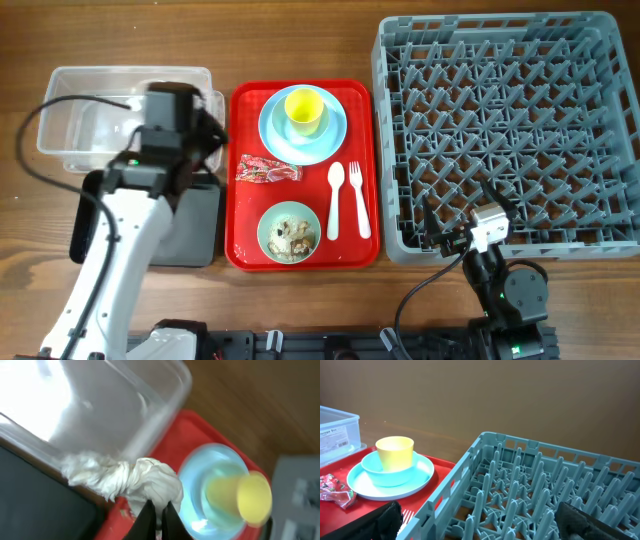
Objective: Sort waste into correct bins and load items into the dishwasher rack
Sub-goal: 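Carry the tissue left and drop it into the clear bin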
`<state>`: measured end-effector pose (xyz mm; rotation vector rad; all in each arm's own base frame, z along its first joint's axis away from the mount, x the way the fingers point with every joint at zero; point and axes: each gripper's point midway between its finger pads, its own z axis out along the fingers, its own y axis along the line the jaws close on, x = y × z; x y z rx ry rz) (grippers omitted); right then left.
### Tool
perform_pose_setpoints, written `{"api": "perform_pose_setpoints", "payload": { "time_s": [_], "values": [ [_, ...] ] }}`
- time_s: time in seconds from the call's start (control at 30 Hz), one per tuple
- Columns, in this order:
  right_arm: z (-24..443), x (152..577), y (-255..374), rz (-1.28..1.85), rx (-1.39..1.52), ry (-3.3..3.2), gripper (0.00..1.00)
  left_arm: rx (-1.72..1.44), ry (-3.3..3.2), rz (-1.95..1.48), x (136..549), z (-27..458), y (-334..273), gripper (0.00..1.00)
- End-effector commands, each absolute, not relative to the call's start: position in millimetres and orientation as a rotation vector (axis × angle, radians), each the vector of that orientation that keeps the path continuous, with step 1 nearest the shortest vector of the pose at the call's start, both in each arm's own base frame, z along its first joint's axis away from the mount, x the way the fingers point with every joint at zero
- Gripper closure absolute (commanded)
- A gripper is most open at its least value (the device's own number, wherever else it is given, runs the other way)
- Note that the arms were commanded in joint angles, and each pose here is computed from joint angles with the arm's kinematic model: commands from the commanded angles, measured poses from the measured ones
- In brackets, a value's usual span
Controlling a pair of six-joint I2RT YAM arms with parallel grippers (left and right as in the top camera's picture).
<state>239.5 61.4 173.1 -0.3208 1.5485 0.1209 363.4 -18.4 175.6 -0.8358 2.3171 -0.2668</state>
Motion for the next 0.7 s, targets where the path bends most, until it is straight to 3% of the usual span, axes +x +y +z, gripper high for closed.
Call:
{"api": "perform_pose_setpoints", "payload": {
  "time_s": [0.0,0.2,0.27,0.33,0.37,0.43,0.53,0.67],
  "values": [
    [174,240,60,0.113,-0.317,1.543,0.00,-0.909,2.250,-0.129,379,170,30,0.96],
    [174,240,60,0.112,-0.317,1.543,0.00,-1.047,2.244,-0.063,398,128,74,0.96],
    [174,240,60,0.113,-0.317,1.543,0.00,-1.073,2.251,-0.048,404,112,83,0.91],
    [174,240,60,0.112,-0.317,1.543,0.00,-1.092,2.251,-0.040,411,98,90,0.69],
    [174,240,60,0.112,-0.317,1.543,0.00,-1.095,2.249,-0.039,412,96,92,0.41],
    [174,240,60,0.113,-0.317,1.543,0.00,-1.095,2.230,-0.041,415,98,95,0.21],
    [174,240,60,0.113,-0.317,1.543,0.01,-1.052,2.197,-0.047,420,117,96,0.13],
    [174,240,60,0.113,-0.317,1.543,0.00,-0.966,2.150,-0.147,424,160,84,0.16]
  ]
}}
